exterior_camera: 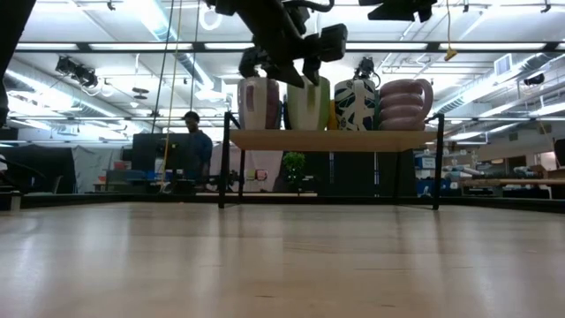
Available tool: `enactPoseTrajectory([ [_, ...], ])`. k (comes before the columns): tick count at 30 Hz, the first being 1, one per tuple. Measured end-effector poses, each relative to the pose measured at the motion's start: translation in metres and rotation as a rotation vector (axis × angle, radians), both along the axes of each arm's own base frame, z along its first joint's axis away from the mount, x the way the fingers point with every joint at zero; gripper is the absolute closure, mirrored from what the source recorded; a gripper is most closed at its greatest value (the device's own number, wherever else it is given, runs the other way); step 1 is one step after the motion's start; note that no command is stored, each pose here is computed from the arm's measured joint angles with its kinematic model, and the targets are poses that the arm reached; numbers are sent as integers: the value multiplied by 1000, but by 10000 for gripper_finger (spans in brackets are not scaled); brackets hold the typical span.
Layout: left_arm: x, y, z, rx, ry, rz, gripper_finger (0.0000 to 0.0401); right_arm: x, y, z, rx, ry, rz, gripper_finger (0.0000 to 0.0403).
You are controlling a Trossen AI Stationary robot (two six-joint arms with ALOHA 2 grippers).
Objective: Place coffee mugs
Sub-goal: Adjust the green mug
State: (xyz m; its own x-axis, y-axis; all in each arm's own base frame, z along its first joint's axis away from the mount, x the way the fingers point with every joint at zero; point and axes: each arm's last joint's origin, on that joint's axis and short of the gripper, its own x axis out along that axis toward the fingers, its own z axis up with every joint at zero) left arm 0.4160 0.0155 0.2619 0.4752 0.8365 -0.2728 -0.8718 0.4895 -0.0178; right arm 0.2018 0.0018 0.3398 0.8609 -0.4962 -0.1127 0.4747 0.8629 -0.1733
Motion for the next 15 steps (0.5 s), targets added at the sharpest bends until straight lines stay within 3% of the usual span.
enactPoseTrajectory([
  [15, -5, 0, 11, -21, -23, -30, 259, -5, -1, 4, 2, -24, -27, 92],
])
